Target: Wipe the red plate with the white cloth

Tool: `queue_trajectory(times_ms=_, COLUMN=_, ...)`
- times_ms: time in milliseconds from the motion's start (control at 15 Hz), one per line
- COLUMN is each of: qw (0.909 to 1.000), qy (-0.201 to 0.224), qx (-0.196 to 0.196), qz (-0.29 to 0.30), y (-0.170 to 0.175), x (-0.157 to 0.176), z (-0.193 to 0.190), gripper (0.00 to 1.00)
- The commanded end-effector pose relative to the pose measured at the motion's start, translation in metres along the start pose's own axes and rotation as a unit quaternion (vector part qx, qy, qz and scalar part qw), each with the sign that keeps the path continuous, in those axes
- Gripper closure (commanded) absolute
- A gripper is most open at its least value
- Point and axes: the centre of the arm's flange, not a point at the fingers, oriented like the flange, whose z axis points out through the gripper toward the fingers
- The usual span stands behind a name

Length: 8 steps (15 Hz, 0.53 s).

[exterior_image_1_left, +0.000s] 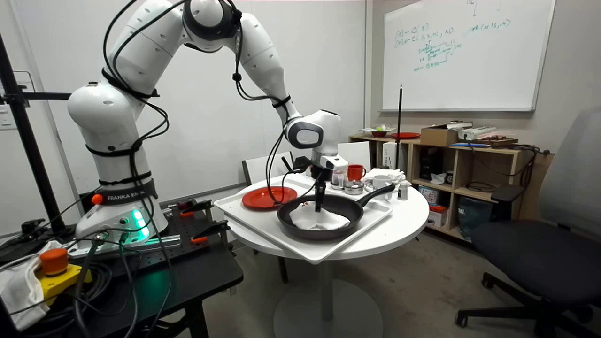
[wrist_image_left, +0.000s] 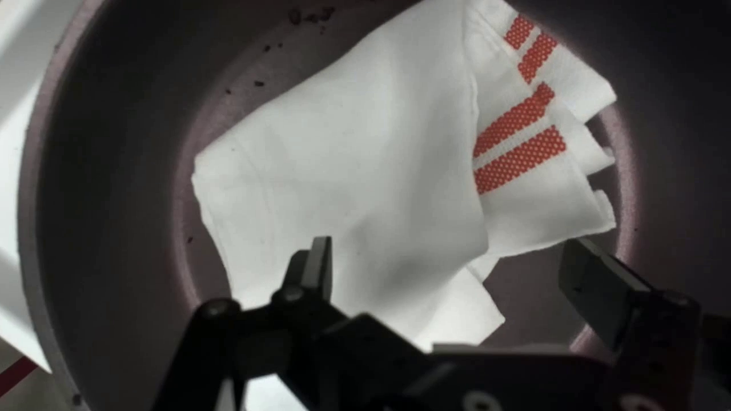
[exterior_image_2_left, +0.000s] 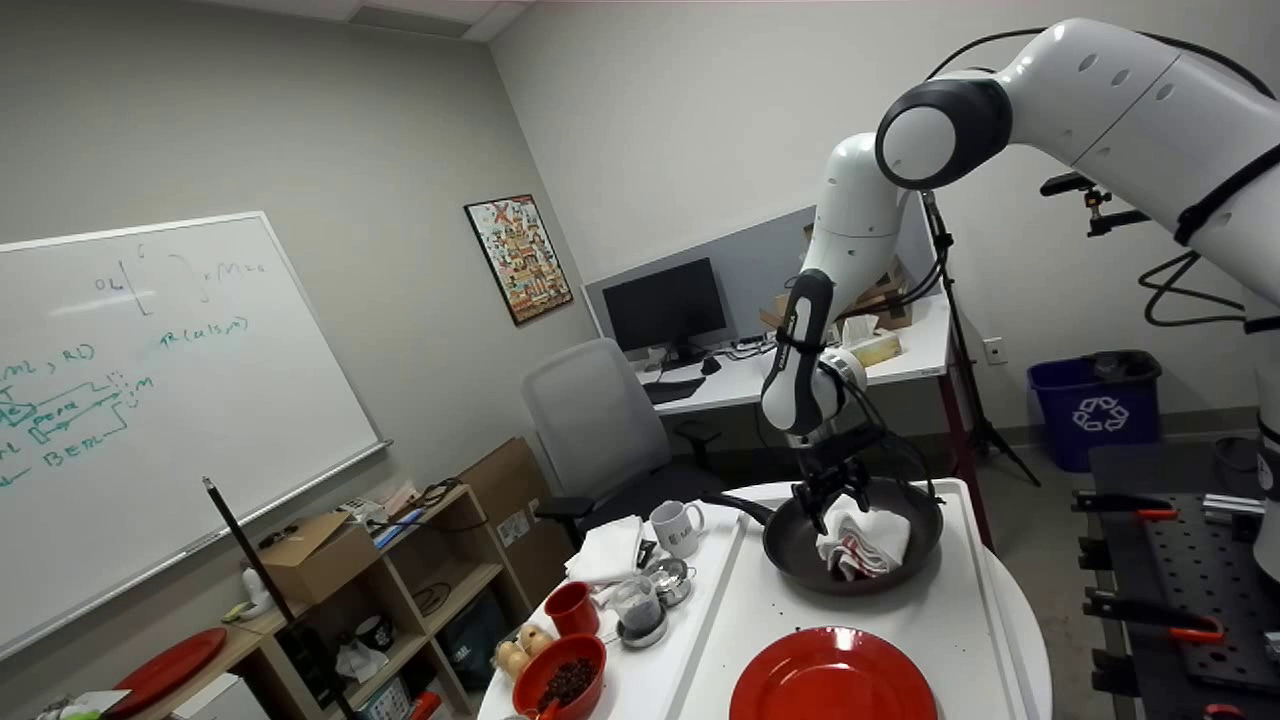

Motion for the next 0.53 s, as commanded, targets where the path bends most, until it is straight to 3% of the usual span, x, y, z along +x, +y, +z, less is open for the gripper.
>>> queue_trajectory(times_ms=0, qw=0.9993, qy=0.016, qx=0.013, qz=0.032, y=-0.008, x=-0.002, z=0.004, gripper=0.00)
queue_trajectory(times_ms=467, qw=0.9971, qy=0.000, qx=-0.011, qz=0.075, y=-0.004, x=0.004, z=0.031, gripper=0.00)
